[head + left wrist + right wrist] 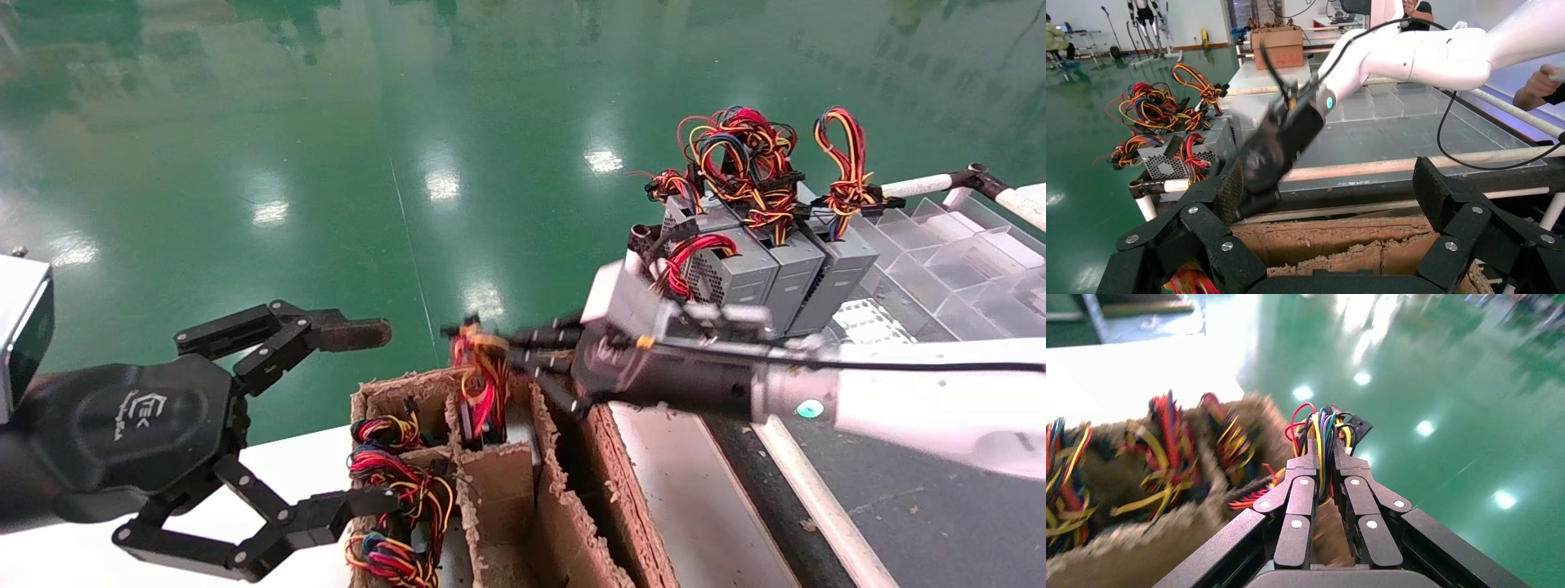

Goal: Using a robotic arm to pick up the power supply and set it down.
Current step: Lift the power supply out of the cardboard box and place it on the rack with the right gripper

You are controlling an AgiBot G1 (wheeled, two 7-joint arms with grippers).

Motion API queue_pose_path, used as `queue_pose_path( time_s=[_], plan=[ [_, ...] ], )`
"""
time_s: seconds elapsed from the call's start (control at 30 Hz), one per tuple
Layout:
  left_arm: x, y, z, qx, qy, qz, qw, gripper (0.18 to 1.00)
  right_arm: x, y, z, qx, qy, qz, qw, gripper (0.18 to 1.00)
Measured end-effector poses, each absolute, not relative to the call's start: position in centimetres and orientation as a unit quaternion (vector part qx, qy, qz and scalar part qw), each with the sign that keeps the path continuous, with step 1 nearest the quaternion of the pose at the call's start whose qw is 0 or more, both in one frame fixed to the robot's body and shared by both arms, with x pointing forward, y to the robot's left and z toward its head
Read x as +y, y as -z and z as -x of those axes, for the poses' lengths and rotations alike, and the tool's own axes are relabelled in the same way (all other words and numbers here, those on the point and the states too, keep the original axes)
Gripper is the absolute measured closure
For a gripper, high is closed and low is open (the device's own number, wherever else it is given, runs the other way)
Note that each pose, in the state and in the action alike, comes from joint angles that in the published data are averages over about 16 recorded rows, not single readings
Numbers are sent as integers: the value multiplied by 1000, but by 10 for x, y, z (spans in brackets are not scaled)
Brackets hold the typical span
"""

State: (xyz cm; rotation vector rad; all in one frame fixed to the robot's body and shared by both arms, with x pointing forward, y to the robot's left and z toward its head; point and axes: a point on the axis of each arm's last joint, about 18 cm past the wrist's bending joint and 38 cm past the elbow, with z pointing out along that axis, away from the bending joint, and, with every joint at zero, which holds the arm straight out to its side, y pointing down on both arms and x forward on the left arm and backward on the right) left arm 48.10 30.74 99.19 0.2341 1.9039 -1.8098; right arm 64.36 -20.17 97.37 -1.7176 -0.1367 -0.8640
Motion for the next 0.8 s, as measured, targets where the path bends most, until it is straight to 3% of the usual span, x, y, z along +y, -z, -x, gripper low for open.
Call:
queue_pose_path(
  time_s=[0.5,0.8],
  plan=[
    [307,-992,-481,699,665,-86,250,184,-295,-1070,-574,-59,461,610,642,951],
    [307,-992,-481,699,665,-86,250,184,-372,-1091,-540,-23,511,578,636,952]
  ],
)
